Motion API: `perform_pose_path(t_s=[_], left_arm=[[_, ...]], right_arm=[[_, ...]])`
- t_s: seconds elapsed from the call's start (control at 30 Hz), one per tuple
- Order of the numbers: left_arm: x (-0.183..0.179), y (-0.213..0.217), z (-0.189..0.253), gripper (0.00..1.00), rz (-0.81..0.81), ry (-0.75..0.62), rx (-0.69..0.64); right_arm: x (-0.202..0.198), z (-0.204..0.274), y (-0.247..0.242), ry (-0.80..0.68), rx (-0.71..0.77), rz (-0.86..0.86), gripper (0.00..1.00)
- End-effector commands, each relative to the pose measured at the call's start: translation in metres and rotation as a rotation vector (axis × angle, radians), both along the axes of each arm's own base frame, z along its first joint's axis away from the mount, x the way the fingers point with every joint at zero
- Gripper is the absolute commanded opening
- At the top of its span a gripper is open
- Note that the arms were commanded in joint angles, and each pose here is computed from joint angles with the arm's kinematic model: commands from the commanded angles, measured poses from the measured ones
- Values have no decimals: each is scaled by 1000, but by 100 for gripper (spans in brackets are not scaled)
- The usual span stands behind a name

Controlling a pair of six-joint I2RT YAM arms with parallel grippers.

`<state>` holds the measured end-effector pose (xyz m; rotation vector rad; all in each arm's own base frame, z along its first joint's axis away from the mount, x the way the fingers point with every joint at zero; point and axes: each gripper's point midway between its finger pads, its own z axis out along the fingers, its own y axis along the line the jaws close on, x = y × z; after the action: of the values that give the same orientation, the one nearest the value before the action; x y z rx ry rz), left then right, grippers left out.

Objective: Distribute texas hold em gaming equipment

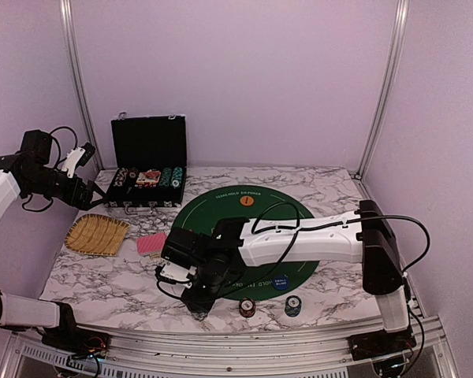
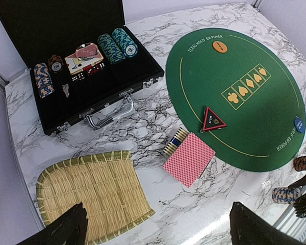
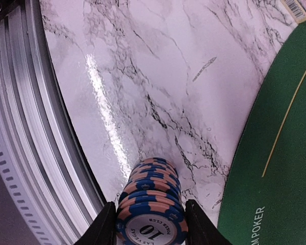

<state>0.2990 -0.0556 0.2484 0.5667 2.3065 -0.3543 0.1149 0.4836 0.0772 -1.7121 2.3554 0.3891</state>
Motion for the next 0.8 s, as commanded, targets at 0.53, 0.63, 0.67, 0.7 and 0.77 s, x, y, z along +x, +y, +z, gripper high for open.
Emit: perform_pose_path(t_s=[0.53, 0.63, 0.67, 0.7, 0.77], left_arm=[[-6, 2, 5, 99, -1, -4, 13], [-6, 1, 4, 99, -4, -2, 12], [-6, 1, 4, 99, -4, -3, 13], [-6, 1, 5, 99, -4, -3, 12], [-6, 2, 5, 99, -4, -4, 14]], right_arm=[[166, 88, -57, -148, 143, -395, 0], [207, 90, -75, -183, 153, -476, 0], [221, 89, -82, -192, 153, -505, 0], [238, 87, -91, -199, 153, -538, 0], [266, 86, -105, -230, 149, -598, 0]])
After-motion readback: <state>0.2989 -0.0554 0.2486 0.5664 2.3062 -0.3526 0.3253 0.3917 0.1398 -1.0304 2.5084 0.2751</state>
